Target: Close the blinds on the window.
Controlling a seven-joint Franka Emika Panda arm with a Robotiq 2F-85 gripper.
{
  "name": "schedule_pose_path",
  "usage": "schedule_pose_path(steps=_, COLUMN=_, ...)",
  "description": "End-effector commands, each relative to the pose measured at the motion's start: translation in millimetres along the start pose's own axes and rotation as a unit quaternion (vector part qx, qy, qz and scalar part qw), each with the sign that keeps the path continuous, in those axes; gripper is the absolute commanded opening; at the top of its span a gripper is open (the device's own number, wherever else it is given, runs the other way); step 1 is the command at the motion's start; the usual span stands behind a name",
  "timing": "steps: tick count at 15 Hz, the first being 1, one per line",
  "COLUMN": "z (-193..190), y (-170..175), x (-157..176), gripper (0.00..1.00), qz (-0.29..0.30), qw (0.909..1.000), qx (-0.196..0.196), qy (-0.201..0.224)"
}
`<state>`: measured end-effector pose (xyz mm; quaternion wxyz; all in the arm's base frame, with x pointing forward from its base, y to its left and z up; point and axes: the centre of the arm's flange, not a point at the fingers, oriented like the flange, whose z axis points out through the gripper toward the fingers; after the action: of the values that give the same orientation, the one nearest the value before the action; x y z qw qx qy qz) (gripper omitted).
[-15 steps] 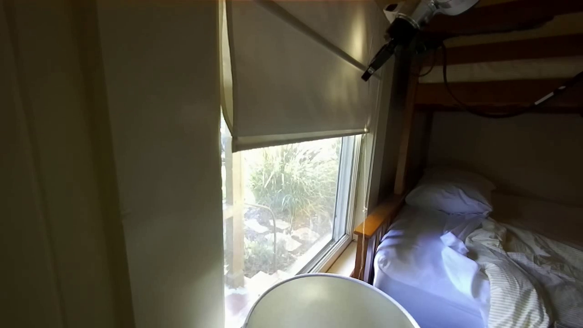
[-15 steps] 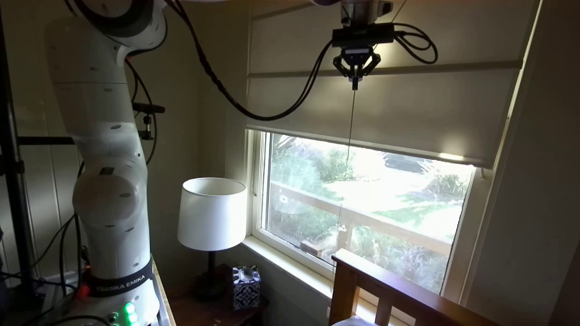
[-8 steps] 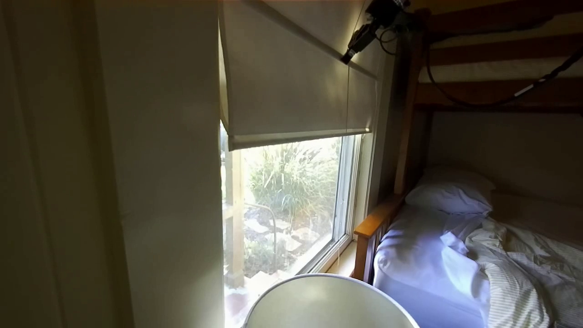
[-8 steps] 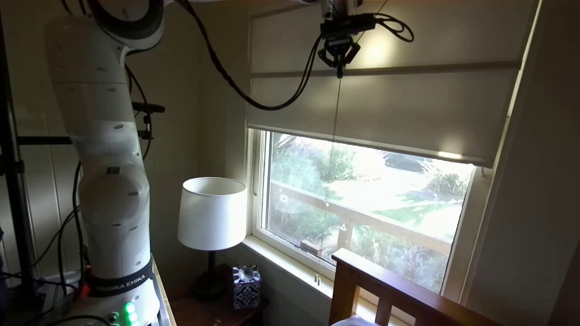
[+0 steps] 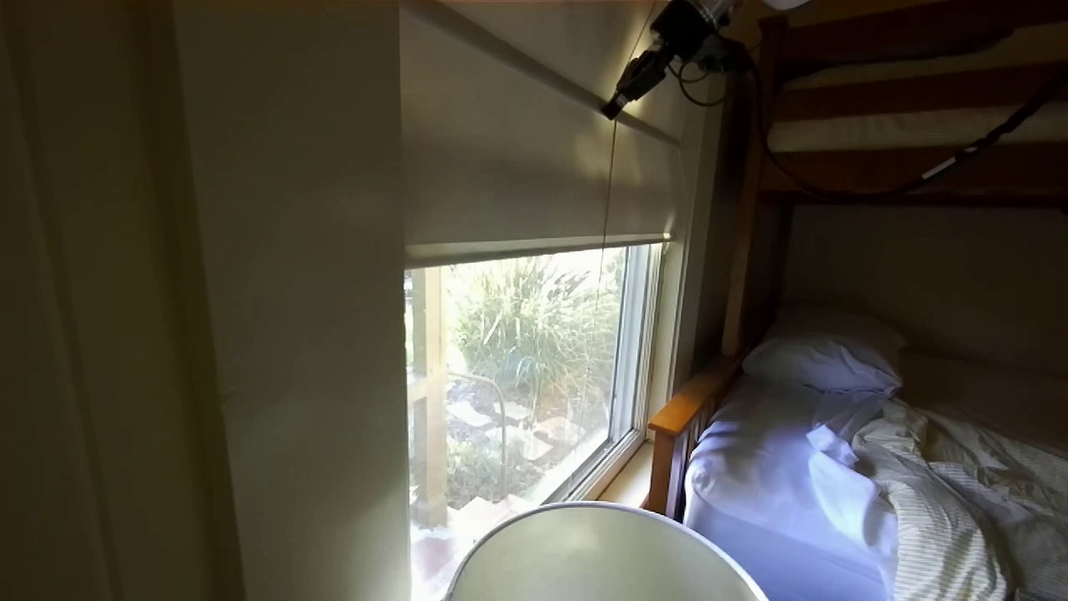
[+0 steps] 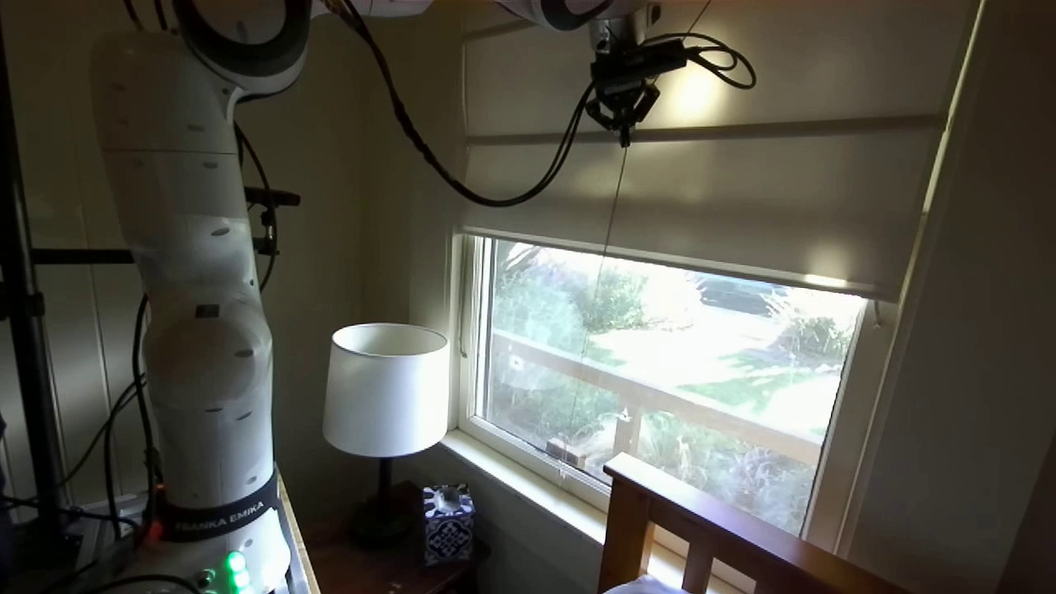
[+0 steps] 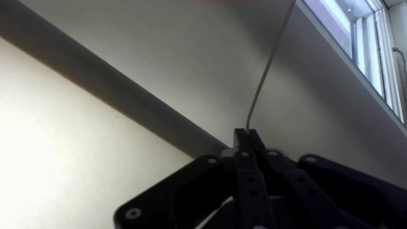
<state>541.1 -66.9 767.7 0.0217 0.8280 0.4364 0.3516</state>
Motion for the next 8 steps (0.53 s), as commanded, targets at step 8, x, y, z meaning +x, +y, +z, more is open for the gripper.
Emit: schedule_pose_path(steps=8, z=-45, y=-10, x=-12, gripper=0.0, qz=-0.015, qw=0.9912, qx=-0.117, qy=-0.061)
